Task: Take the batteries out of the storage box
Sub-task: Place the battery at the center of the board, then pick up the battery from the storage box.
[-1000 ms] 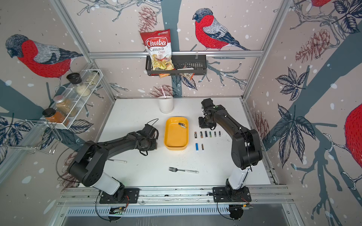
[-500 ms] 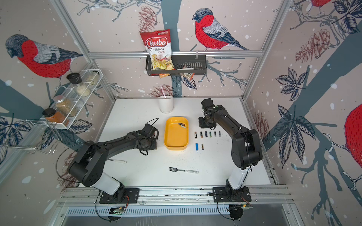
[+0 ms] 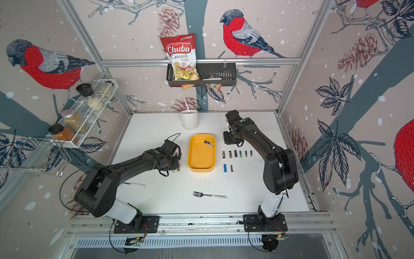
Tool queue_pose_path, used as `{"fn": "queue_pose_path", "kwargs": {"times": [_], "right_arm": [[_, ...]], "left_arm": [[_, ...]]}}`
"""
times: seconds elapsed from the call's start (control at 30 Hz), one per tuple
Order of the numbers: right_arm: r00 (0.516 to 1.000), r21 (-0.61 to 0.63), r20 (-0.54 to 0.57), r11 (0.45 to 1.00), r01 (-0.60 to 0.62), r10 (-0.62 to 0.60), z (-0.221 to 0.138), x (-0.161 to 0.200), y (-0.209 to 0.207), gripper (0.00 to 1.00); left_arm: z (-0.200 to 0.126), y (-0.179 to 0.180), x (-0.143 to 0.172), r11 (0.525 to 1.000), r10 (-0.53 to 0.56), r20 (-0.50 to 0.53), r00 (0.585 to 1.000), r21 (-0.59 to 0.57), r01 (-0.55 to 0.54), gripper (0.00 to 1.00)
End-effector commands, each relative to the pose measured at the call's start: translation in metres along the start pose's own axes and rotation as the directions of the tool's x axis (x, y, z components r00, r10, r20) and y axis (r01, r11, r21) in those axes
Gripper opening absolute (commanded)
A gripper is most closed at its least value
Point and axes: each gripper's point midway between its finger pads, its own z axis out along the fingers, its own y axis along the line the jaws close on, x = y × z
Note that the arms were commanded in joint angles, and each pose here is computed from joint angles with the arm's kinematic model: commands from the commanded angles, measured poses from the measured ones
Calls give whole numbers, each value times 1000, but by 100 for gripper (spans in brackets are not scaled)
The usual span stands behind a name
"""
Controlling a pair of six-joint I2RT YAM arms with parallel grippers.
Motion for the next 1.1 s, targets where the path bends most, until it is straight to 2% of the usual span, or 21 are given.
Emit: {"fn": "queue_pose_path", "kwargs": {"times": [0.0, 0.2, 0.43, 0.8, 1.07], "right_arm": [[1000, 24, 2, 999, 23, -23, -6, -7, 14, 31], [992, 25, 6, 991, 129, -129, -2, -22, 61, 31], [972, 56, -52, 971, 233, -231, 37, -21, 93, 31], [943, 125, -138, 939, 321, -304, 97, -19, 96, 31], [933, 142, -161, 928, 343, -320, 118, -19, 94, 31]], "left_arm": [[-4, 3, -2, 1000, 12, -2, 1000, -16, -12, 29], [-11, 4, -7, 1000, 8, 13, 1000, -12, -8, 29], [-17, 9, -9, 1000, -1, 22, 1000, -9, 2, 29], [-19, 11, -11, 1000, -12, 25, 1000, 2, 12, 30], [-17, 12, -9, 1000, -14, 18, 1000, 1, 14, 30]]}}
